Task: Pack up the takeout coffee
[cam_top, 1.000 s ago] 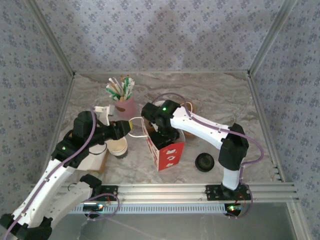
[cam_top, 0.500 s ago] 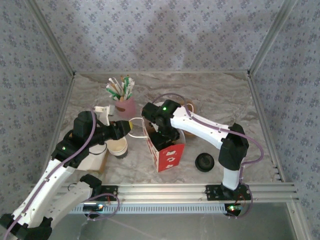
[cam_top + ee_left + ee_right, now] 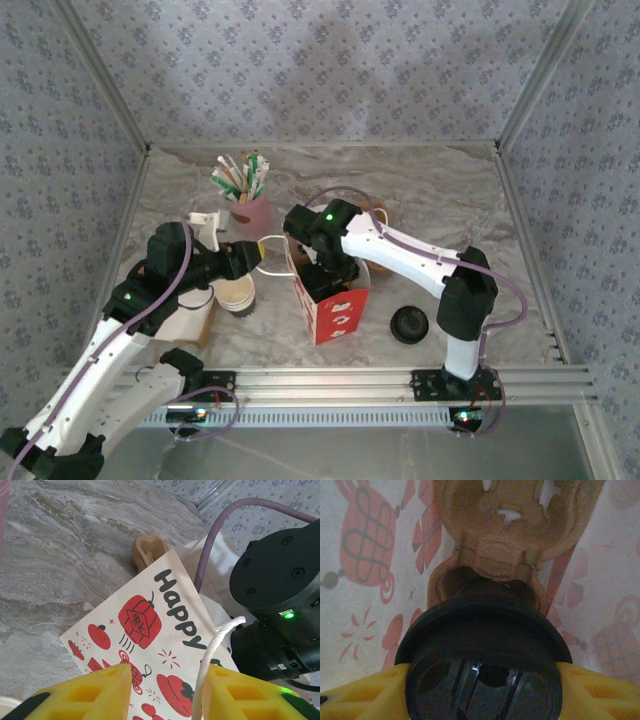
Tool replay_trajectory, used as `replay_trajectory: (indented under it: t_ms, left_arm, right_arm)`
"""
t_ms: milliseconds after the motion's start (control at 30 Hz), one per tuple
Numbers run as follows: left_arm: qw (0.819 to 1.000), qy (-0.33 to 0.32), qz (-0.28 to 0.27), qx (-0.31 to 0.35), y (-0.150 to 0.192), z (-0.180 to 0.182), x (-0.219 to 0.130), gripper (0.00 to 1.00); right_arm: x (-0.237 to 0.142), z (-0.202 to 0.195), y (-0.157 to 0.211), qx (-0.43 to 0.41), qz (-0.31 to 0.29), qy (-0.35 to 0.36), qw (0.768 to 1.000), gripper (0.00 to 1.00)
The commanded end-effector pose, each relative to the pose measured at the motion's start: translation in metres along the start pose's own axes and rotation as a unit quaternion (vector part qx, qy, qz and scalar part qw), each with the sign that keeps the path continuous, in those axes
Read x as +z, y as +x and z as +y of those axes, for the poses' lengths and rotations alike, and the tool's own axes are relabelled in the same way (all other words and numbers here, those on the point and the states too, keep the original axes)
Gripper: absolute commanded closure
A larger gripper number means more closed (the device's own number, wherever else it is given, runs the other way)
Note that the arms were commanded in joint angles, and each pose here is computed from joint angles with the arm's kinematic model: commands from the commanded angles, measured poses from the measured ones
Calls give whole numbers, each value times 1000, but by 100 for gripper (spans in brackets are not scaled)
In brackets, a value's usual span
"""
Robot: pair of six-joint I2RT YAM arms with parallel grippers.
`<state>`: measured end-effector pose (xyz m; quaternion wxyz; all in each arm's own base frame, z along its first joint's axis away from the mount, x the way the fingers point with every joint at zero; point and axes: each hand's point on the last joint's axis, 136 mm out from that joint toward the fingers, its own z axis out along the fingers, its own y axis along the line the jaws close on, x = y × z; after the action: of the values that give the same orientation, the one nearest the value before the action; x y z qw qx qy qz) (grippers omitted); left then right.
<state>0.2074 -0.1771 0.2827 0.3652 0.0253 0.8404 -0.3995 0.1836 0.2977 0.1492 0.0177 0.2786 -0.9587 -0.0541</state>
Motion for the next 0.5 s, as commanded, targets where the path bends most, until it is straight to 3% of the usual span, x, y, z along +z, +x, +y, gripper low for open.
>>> replay_trajectory:
  t_ms: [0,467]
  left_arm:
    - [1000,-1,-7,4,-2,-1,-3,60]
    - [1000,0,-6,4,-1,-1,-3,60]
  right_arm:
    - [-5,0,5,3,13,-6,1000,39]
    - [0,2,5,4,14,-14,1000,39]
